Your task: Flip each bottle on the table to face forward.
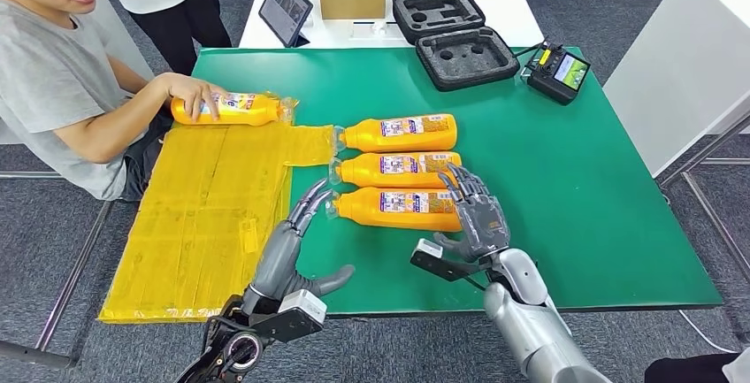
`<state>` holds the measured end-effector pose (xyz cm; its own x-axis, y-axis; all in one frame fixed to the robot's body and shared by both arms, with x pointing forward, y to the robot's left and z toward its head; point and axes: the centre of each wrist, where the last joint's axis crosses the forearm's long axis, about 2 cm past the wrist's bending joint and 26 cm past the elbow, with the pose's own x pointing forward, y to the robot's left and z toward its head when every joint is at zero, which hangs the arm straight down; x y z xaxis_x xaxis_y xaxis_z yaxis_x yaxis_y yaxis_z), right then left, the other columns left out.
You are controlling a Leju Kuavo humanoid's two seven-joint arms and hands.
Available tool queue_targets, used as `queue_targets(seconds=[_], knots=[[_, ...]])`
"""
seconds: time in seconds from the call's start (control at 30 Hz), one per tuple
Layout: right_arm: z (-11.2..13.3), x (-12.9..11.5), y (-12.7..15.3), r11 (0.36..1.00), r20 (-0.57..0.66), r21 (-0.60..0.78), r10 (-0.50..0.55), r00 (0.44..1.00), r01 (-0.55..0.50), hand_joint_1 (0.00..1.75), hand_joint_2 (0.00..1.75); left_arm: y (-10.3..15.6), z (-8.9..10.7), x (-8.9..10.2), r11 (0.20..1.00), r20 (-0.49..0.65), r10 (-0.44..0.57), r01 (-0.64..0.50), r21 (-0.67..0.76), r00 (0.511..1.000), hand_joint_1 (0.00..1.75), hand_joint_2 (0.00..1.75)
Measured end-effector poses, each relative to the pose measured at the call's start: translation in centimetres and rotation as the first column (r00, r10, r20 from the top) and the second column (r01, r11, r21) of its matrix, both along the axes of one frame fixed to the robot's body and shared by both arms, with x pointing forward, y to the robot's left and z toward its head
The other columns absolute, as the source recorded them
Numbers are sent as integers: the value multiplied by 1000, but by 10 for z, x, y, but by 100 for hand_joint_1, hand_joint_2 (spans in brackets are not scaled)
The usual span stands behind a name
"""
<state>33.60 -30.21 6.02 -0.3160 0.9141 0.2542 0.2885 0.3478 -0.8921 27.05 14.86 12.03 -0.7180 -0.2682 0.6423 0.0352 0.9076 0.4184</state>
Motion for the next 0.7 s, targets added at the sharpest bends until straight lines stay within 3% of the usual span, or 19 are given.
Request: queue_targets(seconds=[0.7], knots=[[-5, 17, 11, 996, -120, -61, 54, 991, -61, 0, 175, -24, 8, 19, 998, 23, -57, 57, -18, 998, 0, 175]])
